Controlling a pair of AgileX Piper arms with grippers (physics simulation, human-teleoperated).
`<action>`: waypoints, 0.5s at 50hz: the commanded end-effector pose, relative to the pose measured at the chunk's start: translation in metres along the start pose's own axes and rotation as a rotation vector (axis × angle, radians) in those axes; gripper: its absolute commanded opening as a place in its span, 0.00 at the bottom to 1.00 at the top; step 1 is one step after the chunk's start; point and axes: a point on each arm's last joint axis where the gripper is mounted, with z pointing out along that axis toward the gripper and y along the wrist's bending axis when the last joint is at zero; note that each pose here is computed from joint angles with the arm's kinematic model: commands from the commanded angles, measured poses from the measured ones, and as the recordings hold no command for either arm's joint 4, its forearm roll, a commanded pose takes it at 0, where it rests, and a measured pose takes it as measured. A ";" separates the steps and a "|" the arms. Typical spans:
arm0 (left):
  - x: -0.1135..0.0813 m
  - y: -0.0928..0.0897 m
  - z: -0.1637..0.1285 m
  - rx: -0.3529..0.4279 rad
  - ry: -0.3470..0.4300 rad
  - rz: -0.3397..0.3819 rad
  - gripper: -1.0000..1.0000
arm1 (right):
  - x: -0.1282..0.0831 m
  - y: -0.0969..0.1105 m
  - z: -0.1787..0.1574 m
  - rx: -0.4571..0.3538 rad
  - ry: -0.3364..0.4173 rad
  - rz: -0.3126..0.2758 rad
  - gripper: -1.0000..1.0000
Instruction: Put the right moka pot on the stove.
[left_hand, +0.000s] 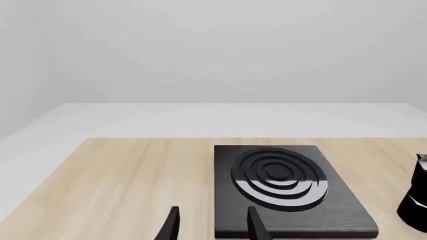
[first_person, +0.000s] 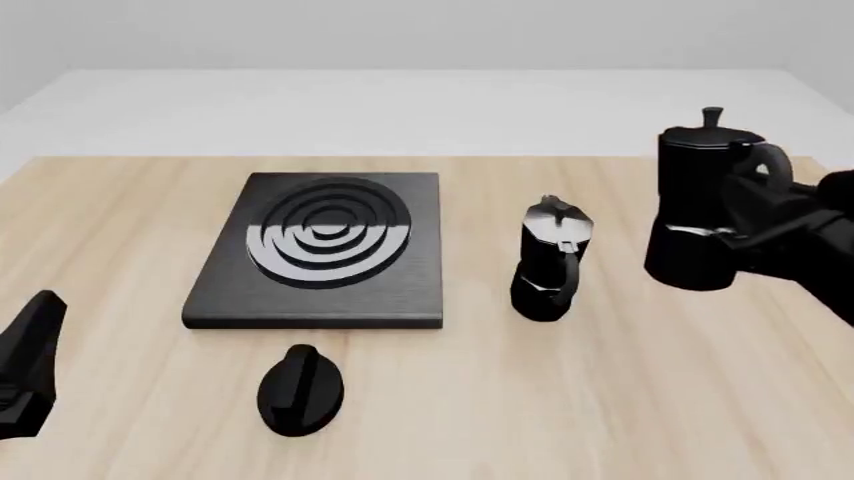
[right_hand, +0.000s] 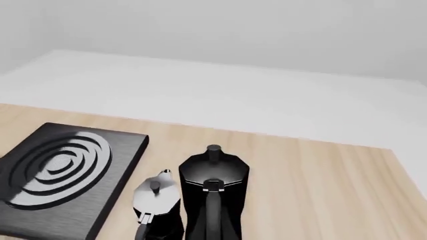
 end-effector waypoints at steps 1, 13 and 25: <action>0.000 0.000 0.000 0.000 0.000 0.000 1.00 | -0.037 0.005 -0.018 -0.039 -0.086 -0.006 0.00; 0.000 0.000 0.000 0.000 0.000 0.000 1.00 | -0.059 0.013 -0.024 -0.098 -0.120 -0.020 0.00; 0.000 0.000 0.000 0.000 0.000 0.000 1.00 | -0.081 0.023 -0.021 -0.160 -0.148 -0.027 0.00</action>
